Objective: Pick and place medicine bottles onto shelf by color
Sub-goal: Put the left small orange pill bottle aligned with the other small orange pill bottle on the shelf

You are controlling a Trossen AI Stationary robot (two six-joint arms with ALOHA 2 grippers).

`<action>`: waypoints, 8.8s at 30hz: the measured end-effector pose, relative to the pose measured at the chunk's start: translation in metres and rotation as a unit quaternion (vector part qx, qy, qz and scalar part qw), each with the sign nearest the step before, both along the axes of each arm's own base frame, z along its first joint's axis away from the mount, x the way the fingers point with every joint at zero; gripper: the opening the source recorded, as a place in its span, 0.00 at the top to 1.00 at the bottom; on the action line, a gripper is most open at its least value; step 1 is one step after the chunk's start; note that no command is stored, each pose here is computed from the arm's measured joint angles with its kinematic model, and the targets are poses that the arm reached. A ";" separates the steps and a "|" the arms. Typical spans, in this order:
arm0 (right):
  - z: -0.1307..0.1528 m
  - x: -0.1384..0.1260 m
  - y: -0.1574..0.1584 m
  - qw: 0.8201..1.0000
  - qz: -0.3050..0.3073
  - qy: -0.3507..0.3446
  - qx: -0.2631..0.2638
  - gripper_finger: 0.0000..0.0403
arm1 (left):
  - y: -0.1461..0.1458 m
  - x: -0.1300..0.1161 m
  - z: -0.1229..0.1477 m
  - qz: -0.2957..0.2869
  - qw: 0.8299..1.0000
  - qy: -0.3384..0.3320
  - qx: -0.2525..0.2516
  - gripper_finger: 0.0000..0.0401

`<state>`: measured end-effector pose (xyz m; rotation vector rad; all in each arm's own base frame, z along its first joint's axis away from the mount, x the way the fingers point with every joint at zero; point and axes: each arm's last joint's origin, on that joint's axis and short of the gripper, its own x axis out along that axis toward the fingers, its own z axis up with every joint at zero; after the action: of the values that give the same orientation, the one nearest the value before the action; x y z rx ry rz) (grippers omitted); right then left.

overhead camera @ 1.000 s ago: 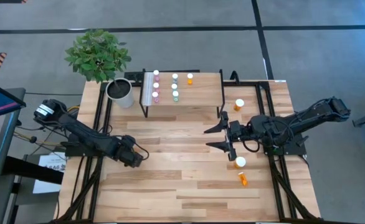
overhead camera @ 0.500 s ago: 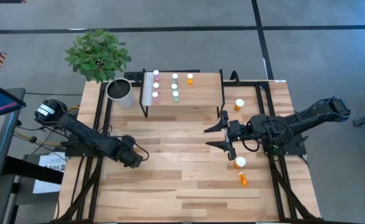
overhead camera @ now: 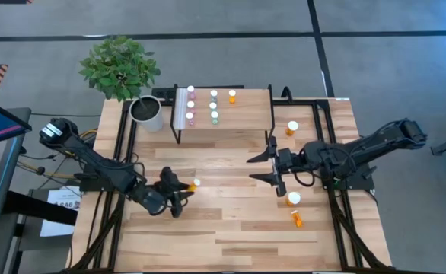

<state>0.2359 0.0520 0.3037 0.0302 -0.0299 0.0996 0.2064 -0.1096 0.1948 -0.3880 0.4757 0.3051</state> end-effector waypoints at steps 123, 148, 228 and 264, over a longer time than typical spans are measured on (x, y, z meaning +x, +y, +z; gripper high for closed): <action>-0.056 0.157 -0.021 0.995 -0.011 -0.034 0.096 0.16 | 0.054 0.016 0.011 -0.125 0.949 -0.268 0.111 0.76; -0.056 0.156 -0.020 0.994 0.012 -0.029 0.107 0.18 | 0.054 0.016 0.011 -0.124 0.949 -0.268 0.107 0.76; -0.060 0.158 -0.029 0.995 -0.003 -0.006 0.100 0.65 | 0.059 0.015 -0.007 -0.089 0.977 -0.187 0.056 0.24; -0.021 0.092 -0.085 0.995 -0.084 0.001 0.044 0.64 | 0.066 -0.008 -0.012 -0.065 0.995 -0.074 0.034 0.24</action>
<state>0.3275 -0.0327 0.2824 0.1161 -0.0339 -0.0711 0.1985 -0.0439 0.1825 -0.3083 0.3435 0.1640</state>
